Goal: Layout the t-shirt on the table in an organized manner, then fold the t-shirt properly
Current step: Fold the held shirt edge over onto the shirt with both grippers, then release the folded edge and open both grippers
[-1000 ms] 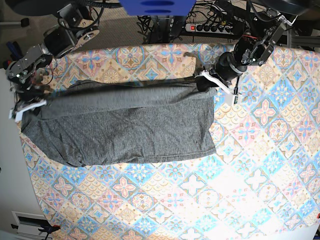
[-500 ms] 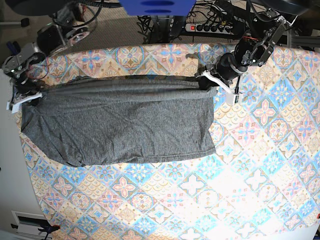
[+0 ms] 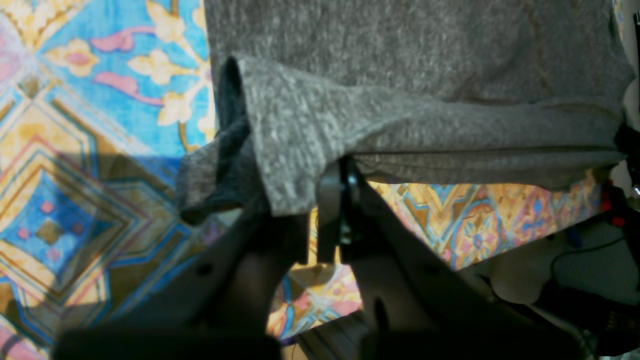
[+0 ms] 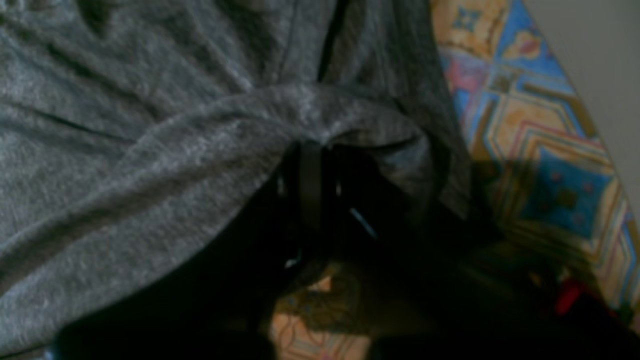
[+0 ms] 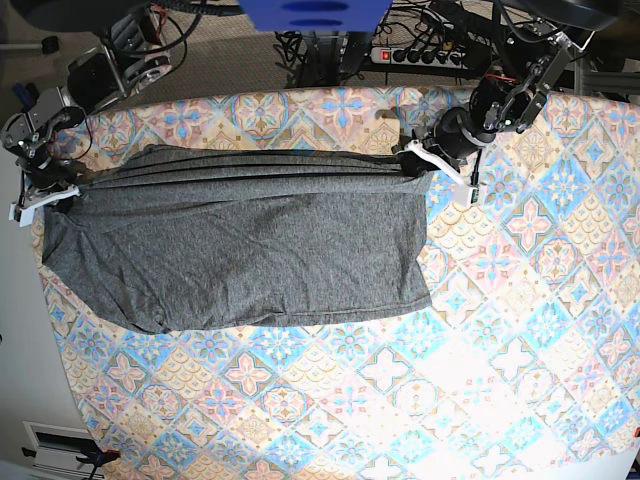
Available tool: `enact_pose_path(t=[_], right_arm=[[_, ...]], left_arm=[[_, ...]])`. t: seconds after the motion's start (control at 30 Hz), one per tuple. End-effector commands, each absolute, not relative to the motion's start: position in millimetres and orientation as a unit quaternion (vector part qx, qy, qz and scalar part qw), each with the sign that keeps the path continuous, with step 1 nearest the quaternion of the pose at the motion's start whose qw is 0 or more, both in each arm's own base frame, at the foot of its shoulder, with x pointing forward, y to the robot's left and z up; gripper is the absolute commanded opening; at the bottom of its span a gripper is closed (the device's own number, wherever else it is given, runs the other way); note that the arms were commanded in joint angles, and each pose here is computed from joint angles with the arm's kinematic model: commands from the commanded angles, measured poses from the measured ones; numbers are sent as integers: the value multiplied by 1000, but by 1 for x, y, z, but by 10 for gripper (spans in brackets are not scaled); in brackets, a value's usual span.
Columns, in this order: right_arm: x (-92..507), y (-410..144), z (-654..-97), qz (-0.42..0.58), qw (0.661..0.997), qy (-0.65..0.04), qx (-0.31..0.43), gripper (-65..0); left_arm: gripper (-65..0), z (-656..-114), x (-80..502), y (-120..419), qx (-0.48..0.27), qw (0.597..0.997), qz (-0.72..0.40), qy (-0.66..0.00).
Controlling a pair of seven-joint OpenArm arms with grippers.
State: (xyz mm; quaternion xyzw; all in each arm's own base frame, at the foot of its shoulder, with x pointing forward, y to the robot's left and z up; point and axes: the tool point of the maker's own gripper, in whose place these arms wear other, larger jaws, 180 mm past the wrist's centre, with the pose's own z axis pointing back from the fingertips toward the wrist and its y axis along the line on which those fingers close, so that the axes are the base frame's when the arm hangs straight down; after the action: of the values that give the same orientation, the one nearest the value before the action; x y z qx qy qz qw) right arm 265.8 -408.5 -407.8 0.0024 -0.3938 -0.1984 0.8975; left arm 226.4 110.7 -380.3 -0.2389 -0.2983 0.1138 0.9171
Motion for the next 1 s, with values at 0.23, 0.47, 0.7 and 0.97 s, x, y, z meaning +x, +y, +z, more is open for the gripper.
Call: enact_pose_path(t=[0.23, 0.47, 0.7, 0.97], right_arm=[[302, -424, -366, -196, 868, -455, -6, -650], [302, -424, -366, -196, 868, -455, -6, -650], [301, -426, -363, -195, 868, -457, -11, -611], [291, -425, -371, -195, 875, -444, -13, -425]], left_arm=[[-650, -371, 236, 115, -235, 912, 107, -319], [-650, -382, 232, 119, -226, 917, 111, -309], [-580, -386, 222, 118, -226, 921, 113, -298], [-412, -374, 216, 109, -241, 917, 102, -302]])
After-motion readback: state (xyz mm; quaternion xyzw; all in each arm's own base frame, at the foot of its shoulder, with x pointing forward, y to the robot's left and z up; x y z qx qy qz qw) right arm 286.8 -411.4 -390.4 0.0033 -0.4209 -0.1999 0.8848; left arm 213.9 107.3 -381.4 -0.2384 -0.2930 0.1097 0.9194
